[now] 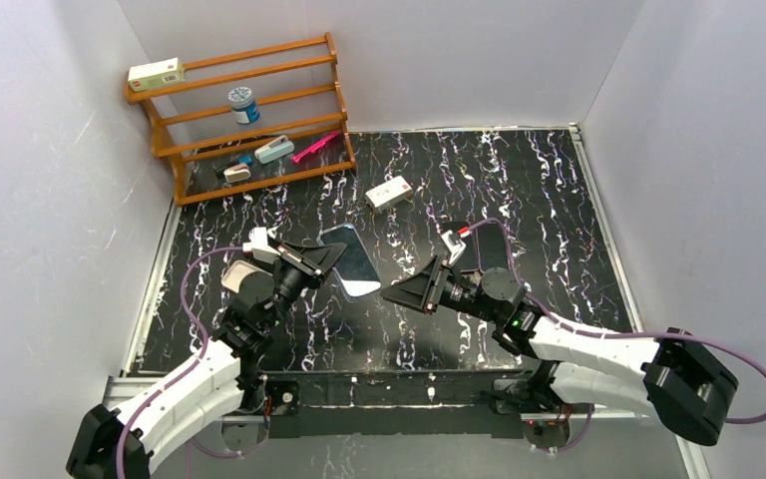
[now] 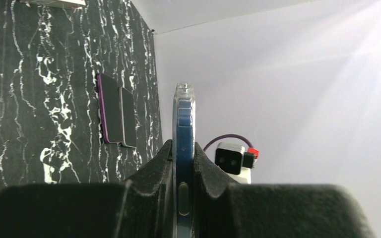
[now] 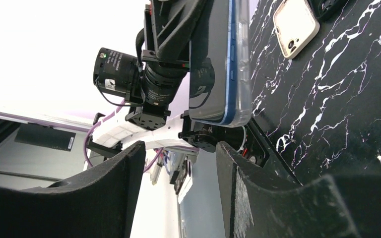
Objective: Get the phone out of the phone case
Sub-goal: Remove the phone case from the phone.
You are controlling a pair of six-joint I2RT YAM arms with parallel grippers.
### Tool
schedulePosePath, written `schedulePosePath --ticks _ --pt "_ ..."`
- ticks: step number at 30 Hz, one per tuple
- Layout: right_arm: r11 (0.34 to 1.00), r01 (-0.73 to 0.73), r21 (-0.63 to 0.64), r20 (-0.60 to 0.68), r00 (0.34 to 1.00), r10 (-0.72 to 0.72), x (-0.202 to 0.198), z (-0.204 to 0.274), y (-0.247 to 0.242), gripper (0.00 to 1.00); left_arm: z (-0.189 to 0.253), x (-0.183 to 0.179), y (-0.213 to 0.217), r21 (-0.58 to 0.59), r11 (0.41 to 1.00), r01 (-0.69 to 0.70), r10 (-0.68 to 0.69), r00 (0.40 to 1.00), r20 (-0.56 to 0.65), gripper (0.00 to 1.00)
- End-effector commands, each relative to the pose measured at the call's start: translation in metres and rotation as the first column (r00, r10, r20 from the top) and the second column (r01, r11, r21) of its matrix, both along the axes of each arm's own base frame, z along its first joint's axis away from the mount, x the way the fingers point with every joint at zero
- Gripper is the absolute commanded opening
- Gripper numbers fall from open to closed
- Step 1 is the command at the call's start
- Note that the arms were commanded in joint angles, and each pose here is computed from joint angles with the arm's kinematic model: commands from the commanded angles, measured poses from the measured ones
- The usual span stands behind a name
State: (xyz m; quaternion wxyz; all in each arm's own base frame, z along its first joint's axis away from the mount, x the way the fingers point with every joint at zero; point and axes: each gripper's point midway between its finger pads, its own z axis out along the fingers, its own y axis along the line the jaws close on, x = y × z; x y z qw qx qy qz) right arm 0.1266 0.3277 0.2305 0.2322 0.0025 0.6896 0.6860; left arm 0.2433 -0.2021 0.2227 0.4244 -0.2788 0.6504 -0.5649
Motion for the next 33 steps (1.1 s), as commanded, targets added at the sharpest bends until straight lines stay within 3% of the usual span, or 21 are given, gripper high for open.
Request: schedulePosePath --ticks 1,33 --pt "0.995 0.012 0.099 0.041 0.999 -0.016 0.003 0.037 0.006 0.61 0.042 -0.002 0.002 -0.113 0.994 0.007 0.005 0.994 0.106 0.00" --pt "0.990 0.026 0.139 0.046 0.998 -0.033 0.007 0.046 0.014 0.56 0.065 -0.017 -0.005 -0.194 0.976 0.099 -0.071 0.986 0.148 0.00"
